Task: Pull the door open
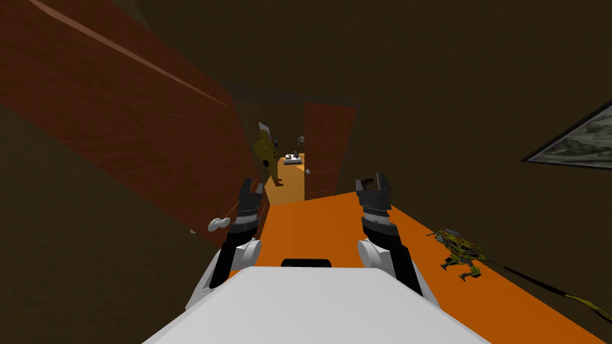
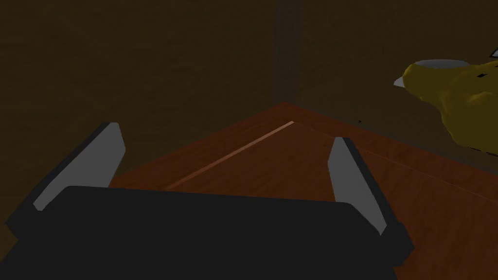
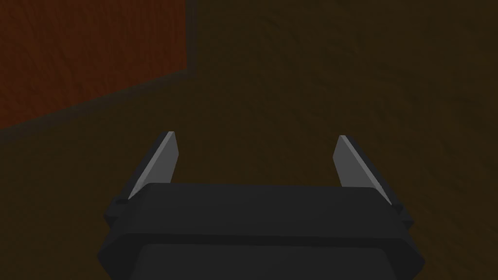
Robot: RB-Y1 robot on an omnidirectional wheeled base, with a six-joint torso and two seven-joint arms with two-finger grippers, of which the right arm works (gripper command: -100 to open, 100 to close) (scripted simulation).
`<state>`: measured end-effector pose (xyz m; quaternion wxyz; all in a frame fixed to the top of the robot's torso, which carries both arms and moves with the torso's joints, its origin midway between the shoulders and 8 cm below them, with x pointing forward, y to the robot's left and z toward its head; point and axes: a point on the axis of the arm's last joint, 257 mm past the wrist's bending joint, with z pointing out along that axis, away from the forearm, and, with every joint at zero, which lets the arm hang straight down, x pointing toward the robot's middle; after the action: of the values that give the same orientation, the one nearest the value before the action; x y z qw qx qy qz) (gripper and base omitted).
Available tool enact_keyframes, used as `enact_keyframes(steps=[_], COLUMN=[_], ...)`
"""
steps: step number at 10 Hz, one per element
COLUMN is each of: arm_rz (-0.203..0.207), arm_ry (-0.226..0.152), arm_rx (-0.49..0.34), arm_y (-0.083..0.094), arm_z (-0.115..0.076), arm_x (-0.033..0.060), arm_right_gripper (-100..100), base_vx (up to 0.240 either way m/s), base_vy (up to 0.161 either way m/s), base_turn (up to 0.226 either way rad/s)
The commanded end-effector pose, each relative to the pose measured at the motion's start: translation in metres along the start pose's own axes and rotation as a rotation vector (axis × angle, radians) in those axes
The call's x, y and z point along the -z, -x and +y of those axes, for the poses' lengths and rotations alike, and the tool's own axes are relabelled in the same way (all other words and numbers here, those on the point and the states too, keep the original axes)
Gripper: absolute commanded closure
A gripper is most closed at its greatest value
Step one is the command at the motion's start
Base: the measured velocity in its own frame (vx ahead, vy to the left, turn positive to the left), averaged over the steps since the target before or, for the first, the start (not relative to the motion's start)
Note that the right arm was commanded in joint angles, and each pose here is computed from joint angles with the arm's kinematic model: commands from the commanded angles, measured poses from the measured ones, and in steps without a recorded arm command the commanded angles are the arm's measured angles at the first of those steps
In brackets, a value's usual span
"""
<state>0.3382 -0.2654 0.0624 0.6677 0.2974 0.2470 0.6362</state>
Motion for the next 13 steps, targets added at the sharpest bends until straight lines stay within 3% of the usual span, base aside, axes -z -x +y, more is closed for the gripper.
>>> enact_keyframes(steps=[1, 7, 13], arm_rz=[-0.002, -0.024, -0.074], arm_ry=[-0.018, -0.073, -0.129], arm_rx=[-0.049, -0.197, -0.356], arm_y=[0.002, 0.013, 0.030], arm_z=[-0.012, -0.048, -0.086], arm_x=[0.0046, 0.0207, 0.0426], arm_right_gripper=[-100, -100, -100], base_vx=[-0.030, 0.136, 0.084], base_vy=[0.049, -0.018, -0.016], base_turn=[0.242, 0.182, 0.175])
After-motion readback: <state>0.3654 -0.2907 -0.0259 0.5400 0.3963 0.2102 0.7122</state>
